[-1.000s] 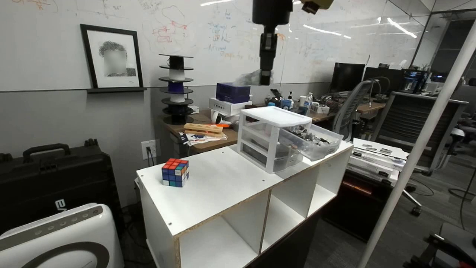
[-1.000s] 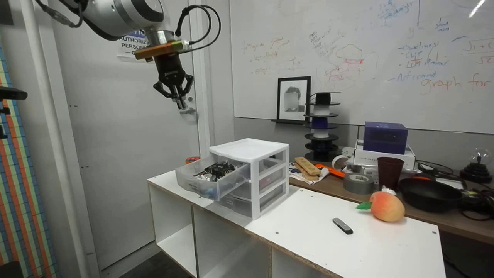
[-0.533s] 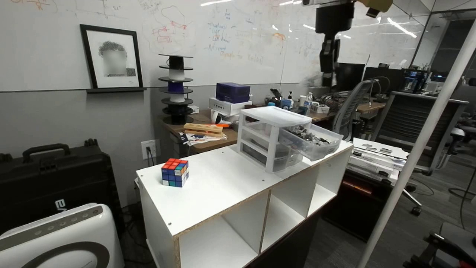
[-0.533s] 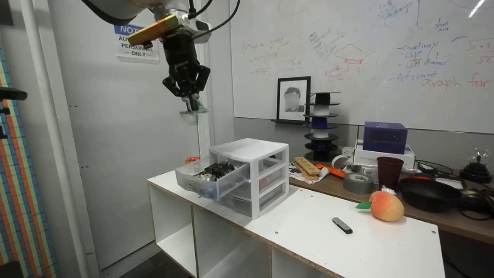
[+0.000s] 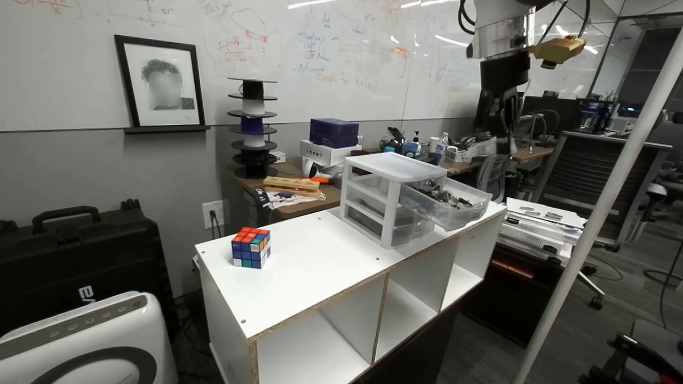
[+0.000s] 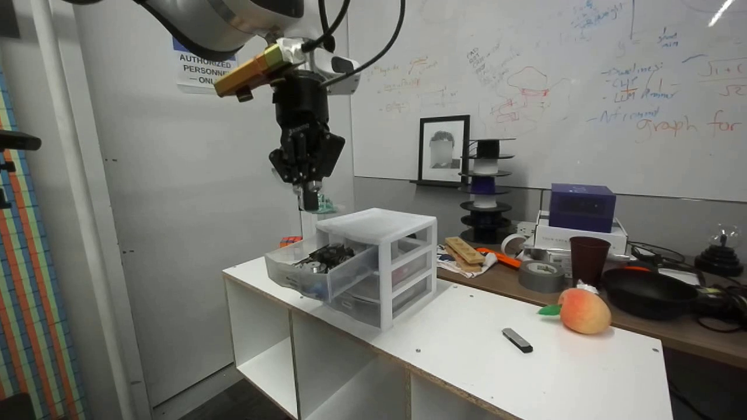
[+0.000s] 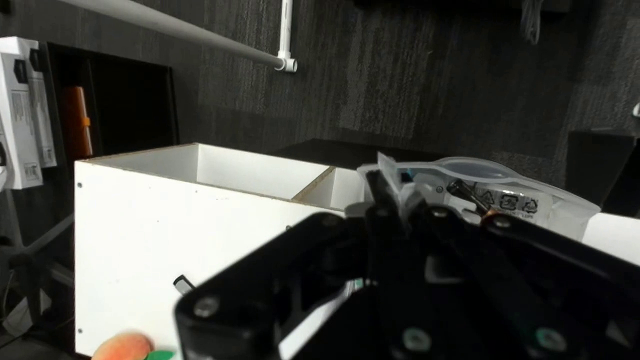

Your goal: Put the white paper and the grey object into the drawer then close the drawer.

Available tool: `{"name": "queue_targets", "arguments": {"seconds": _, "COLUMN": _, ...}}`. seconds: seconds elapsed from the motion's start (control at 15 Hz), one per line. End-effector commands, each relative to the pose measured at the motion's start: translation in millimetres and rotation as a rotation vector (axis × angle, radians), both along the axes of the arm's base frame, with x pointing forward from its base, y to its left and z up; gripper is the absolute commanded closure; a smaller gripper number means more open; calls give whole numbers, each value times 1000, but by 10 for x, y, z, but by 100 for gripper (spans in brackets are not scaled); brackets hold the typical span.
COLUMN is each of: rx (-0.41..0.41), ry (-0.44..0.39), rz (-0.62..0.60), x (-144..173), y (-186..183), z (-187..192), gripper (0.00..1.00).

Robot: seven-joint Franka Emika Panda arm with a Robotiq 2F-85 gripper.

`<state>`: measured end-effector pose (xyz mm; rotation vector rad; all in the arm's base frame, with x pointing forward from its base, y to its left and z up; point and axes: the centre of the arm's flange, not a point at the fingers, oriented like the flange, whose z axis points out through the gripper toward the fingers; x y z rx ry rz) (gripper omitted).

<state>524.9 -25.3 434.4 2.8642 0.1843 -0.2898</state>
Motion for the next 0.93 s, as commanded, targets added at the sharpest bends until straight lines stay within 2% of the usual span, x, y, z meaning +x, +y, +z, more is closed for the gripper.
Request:
{"name": "queue_targets", "arguments": {"seconds": 0.0, "rx": 28, "ry": 63, "rz": -31, "x": 181, "y": 88, "z": -227, "gripper": 94}}
{"name": "queue_targets", "arguments": {"seconds": 0.2, "rx": 60, "ry": 127, "rz": -26, "x": 296, "y": 193, "z": -452, "gripper": 94}}
{"name": "queue_targets", "arguments": {"seconds": 0.47, "rx": 41, "ry": 87, "rz": 60, "x": 560, "y": 390, "z": -610, "gripper": 94}}
{"name": "queue_targets", "arguments": {"seconds": 0.87, "rx": 31, "ry": 71, "rz": 115, "x": 849, "y": 566, "z": -736, "gripper": 93}}
